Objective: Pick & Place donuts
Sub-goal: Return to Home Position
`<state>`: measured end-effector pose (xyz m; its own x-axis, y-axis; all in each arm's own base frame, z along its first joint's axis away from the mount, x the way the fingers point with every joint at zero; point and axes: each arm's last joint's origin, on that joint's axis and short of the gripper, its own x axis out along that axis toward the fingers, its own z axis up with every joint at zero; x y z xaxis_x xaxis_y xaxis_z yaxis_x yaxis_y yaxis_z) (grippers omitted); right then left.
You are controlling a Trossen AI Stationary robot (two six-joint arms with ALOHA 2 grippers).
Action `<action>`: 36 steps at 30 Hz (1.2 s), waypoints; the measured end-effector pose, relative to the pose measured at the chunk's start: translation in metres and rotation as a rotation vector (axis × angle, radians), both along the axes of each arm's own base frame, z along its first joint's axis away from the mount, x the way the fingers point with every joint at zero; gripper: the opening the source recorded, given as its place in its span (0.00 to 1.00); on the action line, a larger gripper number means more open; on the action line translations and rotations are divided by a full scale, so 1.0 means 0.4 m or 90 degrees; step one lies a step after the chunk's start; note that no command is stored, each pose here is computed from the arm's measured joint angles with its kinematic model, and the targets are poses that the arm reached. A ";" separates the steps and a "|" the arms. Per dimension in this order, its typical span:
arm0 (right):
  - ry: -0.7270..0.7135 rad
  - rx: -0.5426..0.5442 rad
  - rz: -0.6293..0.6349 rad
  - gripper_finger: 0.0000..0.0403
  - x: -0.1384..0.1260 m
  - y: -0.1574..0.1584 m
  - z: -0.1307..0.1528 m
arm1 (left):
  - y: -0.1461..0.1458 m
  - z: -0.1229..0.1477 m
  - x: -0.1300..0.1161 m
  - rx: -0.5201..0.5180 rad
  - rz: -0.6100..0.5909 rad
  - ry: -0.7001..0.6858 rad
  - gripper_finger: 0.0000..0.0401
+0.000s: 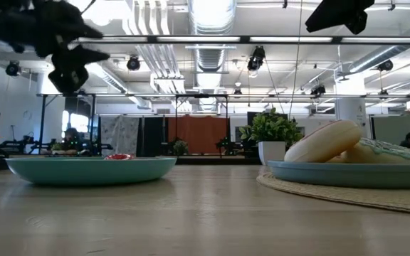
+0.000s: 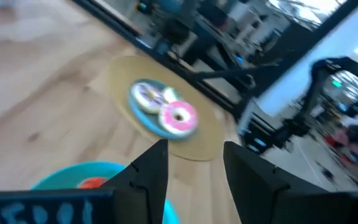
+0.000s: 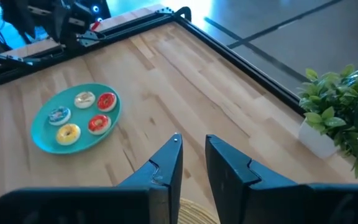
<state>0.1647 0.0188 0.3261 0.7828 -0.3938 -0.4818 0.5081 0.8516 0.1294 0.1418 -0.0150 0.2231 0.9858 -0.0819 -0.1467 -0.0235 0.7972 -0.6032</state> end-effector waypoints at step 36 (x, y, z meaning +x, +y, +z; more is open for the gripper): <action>0.037 -0.071 -0.015 0.18 0.016 -0.001 -0.011 | 0.027 -0.171 -0.085 0.022 0.087 -0.005 0.32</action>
<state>0.1712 0.0183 0.3218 0.7448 -0.4647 -0.4788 0.5313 0.8471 0.0043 0.1078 -0.0043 0.1546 0.9885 0.0579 -0.1396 -0.1287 0.8073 -0.5759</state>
